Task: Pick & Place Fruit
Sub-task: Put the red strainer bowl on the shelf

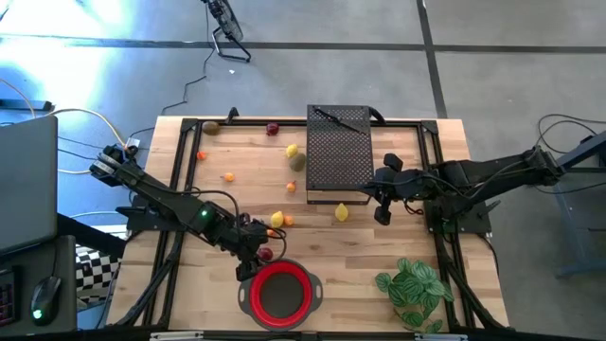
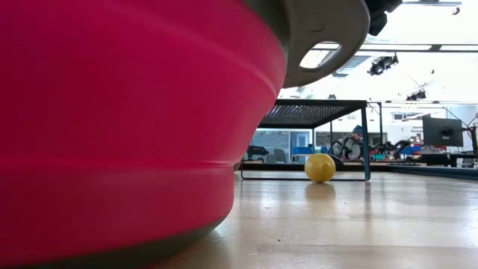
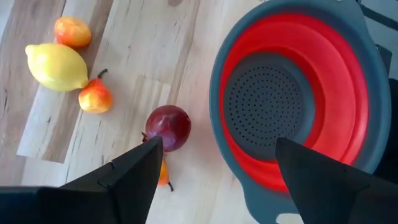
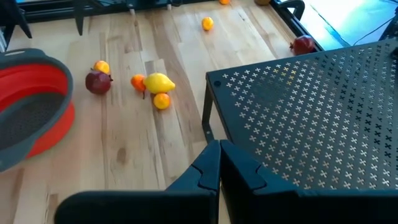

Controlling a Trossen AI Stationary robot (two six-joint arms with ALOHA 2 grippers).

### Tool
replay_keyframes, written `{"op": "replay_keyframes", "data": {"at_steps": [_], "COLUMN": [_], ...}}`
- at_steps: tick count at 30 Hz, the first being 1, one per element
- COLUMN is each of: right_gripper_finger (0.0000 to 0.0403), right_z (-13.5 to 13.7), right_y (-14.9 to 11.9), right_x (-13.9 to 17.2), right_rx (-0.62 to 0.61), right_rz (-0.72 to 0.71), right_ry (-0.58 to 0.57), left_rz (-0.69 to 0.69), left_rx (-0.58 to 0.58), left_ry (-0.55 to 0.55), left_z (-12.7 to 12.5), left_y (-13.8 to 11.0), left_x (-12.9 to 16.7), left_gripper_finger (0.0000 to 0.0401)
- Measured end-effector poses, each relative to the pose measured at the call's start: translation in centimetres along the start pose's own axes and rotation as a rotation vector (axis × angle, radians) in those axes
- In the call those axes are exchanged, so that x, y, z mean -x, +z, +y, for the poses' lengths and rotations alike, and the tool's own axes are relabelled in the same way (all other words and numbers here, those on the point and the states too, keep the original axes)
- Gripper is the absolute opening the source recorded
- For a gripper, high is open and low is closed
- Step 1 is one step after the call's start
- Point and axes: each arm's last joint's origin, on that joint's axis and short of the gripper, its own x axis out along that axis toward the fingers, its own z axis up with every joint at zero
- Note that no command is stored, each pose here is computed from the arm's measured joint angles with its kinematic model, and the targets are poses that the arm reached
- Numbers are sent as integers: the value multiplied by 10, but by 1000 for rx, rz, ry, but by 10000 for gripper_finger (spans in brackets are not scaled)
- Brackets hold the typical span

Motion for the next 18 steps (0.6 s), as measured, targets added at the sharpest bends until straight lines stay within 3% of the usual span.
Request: {"op": "replay_keyframes", "data": {"at_steps": [12,18], "right_gripper_finger": [2,2], "right_z": [0,0], "right_y": [0,0], "right_x": [0,0], "right_rx": [0,0], "right_rz": [0,-1], "right_ry": [0,0], "left_rz": [27,-21], "left_rx": [23,40], "left_ry": [27,-40], "left_z": [6,3], "left_y": [-8,-7], "left_x": [-12,-26], "left_gripper_finger": [306,306]}}
